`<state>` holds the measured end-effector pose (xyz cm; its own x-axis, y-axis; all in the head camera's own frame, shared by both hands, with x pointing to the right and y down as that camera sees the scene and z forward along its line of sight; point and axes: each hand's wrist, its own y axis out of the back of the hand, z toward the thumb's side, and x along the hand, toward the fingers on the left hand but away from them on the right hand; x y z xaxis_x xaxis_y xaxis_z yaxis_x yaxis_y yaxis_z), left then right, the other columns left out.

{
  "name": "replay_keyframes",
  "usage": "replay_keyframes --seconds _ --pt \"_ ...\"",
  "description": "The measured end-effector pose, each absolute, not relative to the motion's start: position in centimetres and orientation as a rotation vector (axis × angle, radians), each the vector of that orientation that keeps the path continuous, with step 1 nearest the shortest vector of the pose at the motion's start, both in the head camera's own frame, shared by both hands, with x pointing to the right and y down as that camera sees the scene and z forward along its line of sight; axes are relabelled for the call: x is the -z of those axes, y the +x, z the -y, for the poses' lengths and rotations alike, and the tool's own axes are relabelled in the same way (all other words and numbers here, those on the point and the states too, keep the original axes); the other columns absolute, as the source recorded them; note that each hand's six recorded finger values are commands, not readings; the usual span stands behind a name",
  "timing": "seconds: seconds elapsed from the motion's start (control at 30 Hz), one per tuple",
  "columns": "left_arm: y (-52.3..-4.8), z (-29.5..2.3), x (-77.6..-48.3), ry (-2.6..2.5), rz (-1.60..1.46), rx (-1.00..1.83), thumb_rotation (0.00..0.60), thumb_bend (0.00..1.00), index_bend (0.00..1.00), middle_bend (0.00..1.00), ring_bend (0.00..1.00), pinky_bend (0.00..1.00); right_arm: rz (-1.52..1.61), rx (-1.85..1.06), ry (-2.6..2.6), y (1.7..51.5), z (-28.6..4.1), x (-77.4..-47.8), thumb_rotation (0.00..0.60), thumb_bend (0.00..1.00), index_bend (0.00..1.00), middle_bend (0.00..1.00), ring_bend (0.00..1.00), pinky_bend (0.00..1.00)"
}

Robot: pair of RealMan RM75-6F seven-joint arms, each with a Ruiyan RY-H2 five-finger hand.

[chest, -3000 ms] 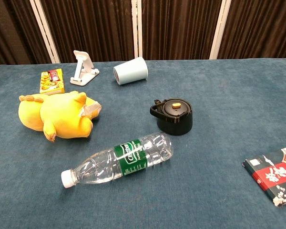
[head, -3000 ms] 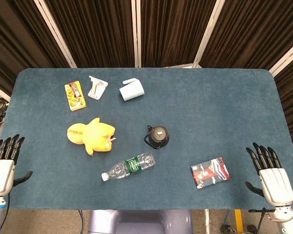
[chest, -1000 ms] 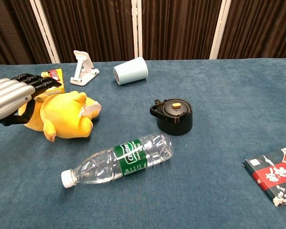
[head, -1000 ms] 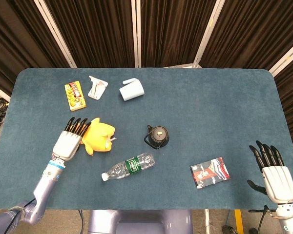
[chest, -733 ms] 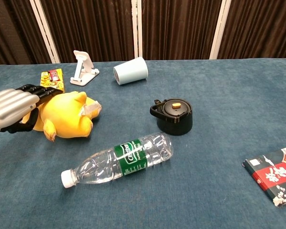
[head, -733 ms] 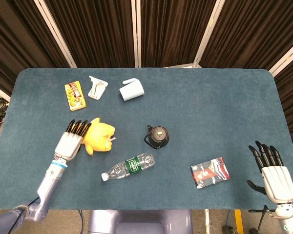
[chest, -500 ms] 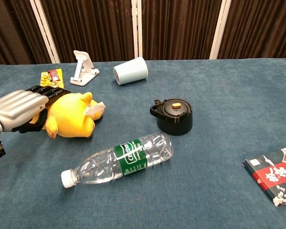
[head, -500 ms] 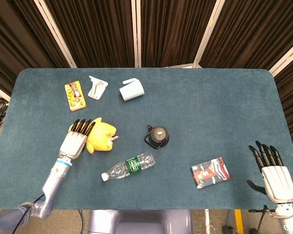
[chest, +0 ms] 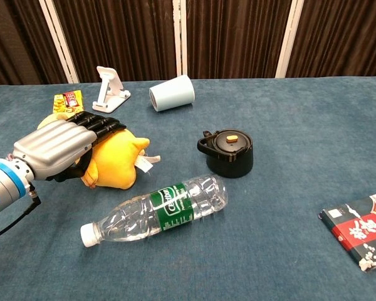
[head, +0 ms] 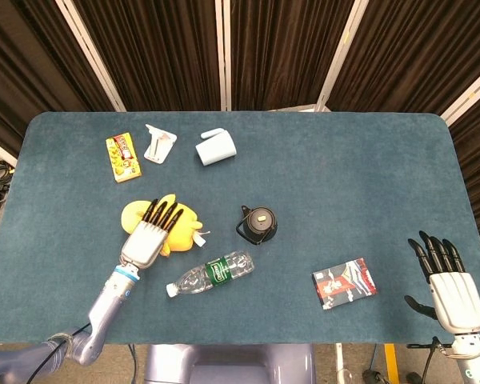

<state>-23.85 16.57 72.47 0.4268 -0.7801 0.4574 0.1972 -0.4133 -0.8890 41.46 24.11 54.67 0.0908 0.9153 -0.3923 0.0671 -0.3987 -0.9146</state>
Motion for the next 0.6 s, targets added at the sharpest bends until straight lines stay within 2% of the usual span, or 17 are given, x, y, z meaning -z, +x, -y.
replay_keyframes --seconds 0.33,0.6 --pt "-25.1 -15.8 -71.4 -1.631 -0.545 1.199 0.6 1.0 0.0 0.0 0.0 0.0 0.982 -1.4 -1.605 41.2 -24.2 -54.8 0.6 0.02 0.0 0.0 0.0 0.0" --pt "-27.0 -15.7 -73.2 -1.6 -0.484 1.294 0.6 1.0 0.0 0.0 0.0 0.0 0.975 -1.399 -1.611 41.0 -24.4 -54.9 0.6 0.02 0.0 0.0 0.0 0.0"
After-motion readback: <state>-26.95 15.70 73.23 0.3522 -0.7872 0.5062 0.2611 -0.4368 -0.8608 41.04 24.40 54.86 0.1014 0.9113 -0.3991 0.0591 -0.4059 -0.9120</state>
